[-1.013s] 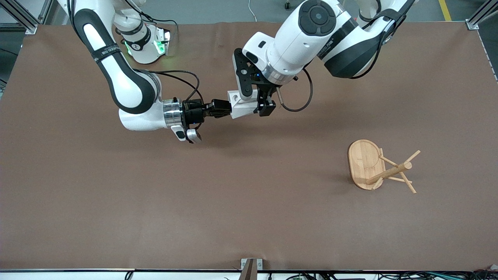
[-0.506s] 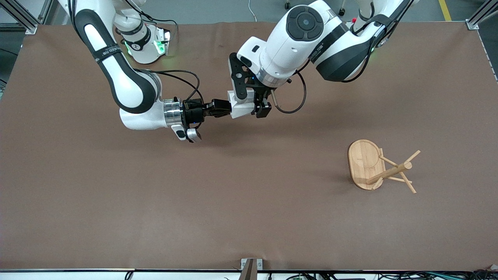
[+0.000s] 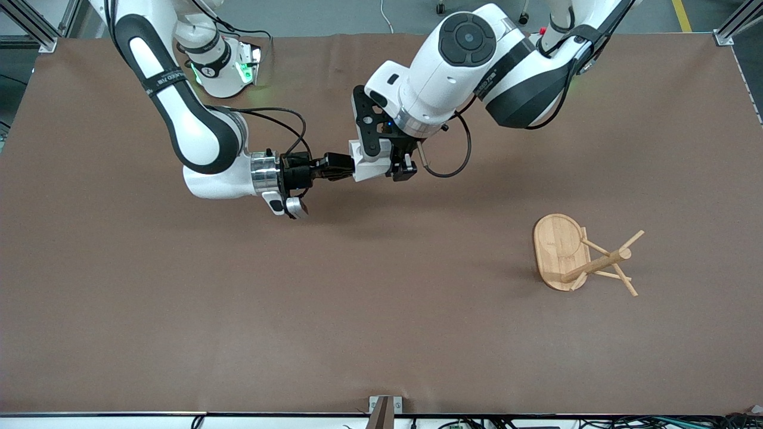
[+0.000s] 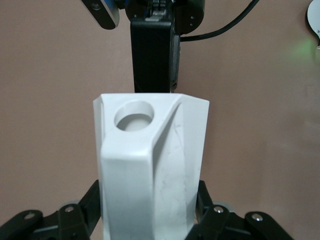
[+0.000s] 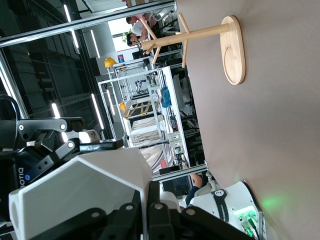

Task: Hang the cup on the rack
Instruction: 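Open the right gripper and withdraw while the left gripper carries cup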

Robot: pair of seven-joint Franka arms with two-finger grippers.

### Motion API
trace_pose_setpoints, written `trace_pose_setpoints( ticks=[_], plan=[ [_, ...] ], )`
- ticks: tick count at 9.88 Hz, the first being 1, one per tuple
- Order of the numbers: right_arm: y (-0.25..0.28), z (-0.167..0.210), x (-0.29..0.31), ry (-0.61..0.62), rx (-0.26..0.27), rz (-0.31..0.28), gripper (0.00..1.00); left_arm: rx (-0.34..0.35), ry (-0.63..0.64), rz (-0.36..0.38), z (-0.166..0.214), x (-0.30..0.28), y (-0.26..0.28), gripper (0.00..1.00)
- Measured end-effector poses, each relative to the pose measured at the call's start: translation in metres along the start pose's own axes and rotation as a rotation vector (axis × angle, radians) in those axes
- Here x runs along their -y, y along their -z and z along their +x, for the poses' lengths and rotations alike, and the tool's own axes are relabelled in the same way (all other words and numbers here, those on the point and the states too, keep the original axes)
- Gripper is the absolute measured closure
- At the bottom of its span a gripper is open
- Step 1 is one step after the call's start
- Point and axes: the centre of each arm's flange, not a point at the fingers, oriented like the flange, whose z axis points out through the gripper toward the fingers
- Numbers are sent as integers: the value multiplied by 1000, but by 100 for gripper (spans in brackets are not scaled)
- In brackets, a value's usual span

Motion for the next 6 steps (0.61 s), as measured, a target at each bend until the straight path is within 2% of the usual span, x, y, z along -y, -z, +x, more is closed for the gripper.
trace_pose_setpoints(
  ticks=[4, 6],
  plan=[
    [0, 0, 1, 1, 0, 4, 95, 0, 2, 1, 0, 1, 0, 25],
    [4, 2, 8, 10, -2, 19, 68, 7, 16, 1, -4, 6, -1, 25]
  ],
)
